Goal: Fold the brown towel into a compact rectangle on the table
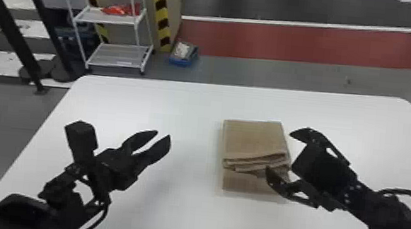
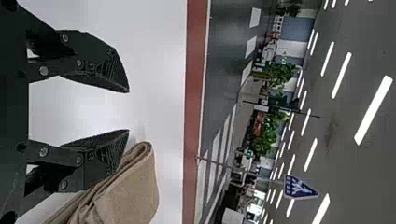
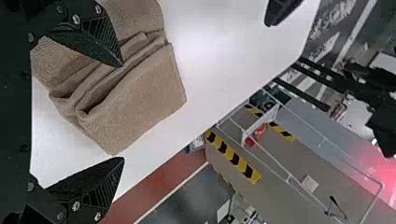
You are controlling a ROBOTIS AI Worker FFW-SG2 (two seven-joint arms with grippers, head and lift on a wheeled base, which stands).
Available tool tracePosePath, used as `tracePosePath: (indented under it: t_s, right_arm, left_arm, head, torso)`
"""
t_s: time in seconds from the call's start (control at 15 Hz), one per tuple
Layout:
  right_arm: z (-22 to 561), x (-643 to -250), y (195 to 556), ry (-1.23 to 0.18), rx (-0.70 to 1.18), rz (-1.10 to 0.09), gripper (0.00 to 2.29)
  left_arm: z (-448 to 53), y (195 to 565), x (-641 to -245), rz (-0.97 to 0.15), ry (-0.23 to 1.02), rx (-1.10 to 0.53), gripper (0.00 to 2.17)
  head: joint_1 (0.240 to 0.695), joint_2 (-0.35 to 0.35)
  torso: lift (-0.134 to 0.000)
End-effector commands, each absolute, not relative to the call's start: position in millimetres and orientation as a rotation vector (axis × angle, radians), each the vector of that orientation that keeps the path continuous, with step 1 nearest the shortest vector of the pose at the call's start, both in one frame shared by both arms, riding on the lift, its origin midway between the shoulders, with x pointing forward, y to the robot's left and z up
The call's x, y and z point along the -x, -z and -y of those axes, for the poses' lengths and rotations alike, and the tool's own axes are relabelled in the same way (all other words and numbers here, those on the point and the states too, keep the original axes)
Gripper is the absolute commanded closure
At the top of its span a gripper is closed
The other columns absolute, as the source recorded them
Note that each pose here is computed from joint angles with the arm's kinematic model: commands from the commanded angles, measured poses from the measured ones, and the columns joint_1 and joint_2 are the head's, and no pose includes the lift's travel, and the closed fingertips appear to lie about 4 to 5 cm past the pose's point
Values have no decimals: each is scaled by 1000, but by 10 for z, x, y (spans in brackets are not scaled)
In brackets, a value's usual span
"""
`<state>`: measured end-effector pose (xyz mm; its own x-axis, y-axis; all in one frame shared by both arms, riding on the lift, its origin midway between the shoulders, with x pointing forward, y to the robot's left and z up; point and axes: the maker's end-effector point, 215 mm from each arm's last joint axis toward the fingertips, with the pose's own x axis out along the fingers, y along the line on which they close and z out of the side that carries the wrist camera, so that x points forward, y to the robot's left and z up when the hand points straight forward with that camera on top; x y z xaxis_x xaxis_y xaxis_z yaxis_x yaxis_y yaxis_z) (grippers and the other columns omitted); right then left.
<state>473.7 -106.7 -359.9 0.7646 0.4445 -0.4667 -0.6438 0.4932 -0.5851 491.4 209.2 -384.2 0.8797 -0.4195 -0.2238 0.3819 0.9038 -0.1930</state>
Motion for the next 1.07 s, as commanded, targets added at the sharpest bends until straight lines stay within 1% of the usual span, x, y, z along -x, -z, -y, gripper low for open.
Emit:
tracePosePath:
  t_s: [0.0, 0.13, 0.27, 0.6, 0.67, 1.0]
  right_arm:
    - [992, -4834, 3787, -682, 901, -294, 191]
    - [912, -4942, 3951, -684, 986, -320, 221]
    - [878, -5004, 4068, -702, 1010, -349, 255]
    - [860, -5038, 4172, -717, 1049, -395, 289]
    - [868, -5028, 4186, -723, 1052, -405, 343]
    - [818, -5033, 4291, -764, 1061, -438, 407]
  left_arm:
    - [-2068, 3851, -4914, -266, 422, 136, 188]
    - [-2060, 3863, -4910, -268, 424, 134, 188]
    - [-2070, 3903, -4894, -277, 423, 133, 188]
    - [-2126, 3929, -4879, -281, 414, 132, 188]
    - [-2130, 3929, -4879, -281, 414, 130, 188]
    - [-2183, 3979, -4896, -288, 407, 128, 191]
  head:
    - [695, 117]
    - [695, 121]
    - [695, 125]
    - [695, 136]
    - [695, 138]
    - [695, 143]
  torso:
    - [-123]
    - [-123]
    - [-123]
    - [-123]
    - [-123]
    - [-123]
